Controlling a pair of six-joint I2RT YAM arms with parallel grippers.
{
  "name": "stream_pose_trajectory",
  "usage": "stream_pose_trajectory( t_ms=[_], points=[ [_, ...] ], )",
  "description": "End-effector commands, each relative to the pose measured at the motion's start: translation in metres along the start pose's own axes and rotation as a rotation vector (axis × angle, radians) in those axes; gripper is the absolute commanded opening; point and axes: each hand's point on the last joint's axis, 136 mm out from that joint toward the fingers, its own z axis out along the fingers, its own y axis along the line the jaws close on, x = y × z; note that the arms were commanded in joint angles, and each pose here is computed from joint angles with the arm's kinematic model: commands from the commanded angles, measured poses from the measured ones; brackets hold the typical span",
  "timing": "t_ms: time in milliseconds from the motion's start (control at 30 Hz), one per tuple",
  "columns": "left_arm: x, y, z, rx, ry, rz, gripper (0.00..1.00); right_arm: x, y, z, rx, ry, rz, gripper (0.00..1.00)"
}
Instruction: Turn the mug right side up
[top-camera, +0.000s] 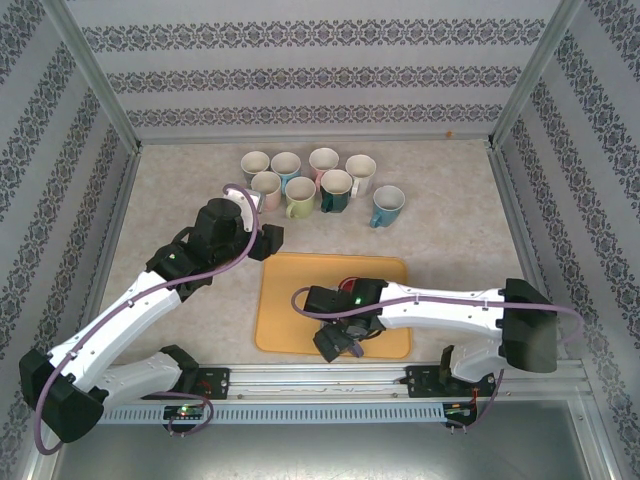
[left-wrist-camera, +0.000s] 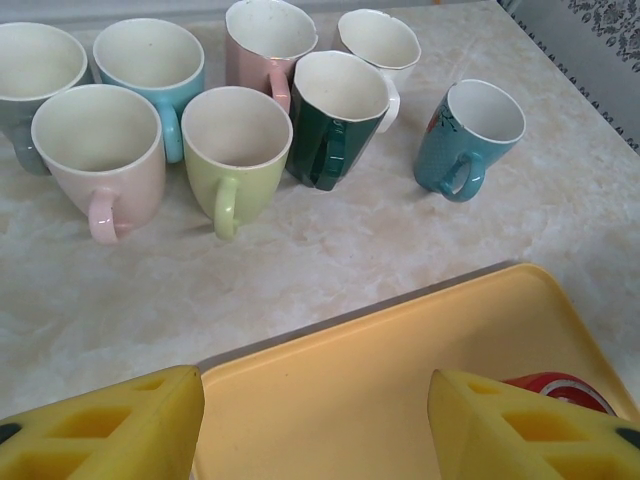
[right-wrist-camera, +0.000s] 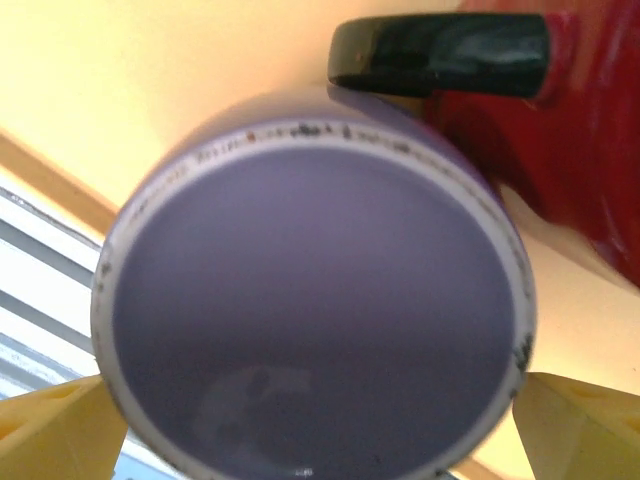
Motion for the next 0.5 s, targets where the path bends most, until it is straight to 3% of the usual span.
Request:
stream_pose_trajectory(
  t_ms=[0, 467],
  points=[
    [-0.007, 0.004, -0.001, -0.011, -0.039, 0.017, 0.62, -0.006, -0.001, 0.010, 0.014, 0.002, 0.001, 0.98],
    [-0.004, 0.006, 0.001, -0.018, -0.033, 0.019, 0.62, -0.026, -0.007, 0.026, 0.052, 0.017, -0.046, 0.98]
  ],
)
